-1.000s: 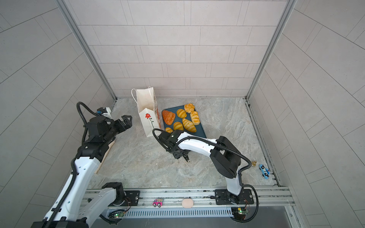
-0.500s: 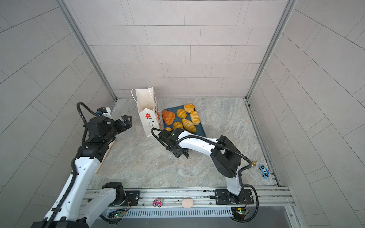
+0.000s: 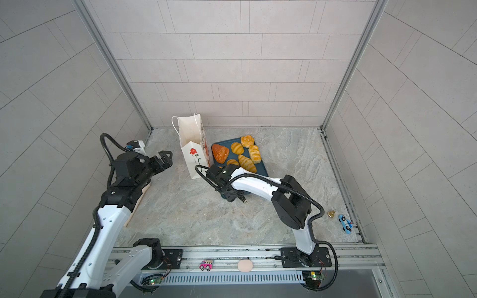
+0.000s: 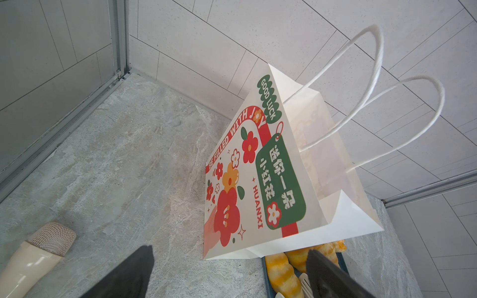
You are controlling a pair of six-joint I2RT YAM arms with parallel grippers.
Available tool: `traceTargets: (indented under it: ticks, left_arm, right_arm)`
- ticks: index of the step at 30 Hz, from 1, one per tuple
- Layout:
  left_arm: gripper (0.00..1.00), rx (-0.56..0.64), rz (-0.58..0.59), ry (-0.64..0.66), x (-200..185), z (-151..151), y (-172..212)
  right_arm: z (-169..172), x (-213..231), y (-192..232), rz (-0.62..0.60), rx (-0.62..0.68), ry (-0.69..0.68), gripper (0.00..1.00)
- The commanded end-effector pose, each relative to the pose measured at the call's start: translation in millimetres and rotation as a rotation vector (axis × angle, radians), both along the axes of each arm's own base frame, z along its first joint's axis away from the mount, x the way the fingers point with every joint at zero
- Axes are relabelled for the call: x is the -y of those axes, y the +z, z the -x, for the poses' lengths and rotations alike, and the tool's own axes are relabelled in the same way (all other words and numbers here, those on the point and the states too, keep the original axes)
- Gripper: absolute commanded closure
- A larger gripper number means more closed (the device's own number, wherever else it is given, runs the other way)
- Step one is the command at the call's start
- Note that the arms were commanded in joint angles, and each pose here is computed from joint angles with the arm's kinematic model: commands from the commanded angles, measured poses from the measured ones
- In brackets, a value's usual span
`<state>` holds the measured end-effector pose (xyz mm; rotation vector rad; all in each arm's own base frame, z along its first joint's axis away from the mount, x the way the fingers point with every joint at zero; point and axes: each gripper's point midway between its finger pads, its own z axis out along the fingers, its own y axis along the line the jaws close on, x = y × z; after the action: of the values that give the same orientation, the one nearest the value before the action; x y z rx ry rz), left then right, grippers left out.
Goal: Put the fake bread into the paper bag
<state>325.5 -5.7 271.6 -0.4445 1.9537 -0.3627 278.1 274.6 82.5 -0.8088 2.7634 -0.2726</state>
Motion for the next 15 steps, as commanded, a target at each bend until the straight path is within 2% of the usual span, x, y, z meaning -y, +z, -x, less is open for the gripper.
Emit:
traceTargets:
  ticks: [1, 10, 15]
  left_arm:
    - [0.0, 0.003, -0.011, 0.017, -4.4, 2.5, -0.7]
    - [0.0, 0.004, -0.012, 0.019, -4.8, 1.7, -0.1]
    - [0.0, 0.003, -0.005, 0.028, -5.6, 1.7, 0.0]
  right_arm:
    - [-5.9, 0.6, -0.8, 0.011, 0.004, 0.006, 0.48]
    - [-3.2, -3.8, -6.6, -0.003, -0.027, 0.029, 0.51]
    - [-0.2, 1.5, -7.8, 0.023, -0.039, 0.039, 0.59]
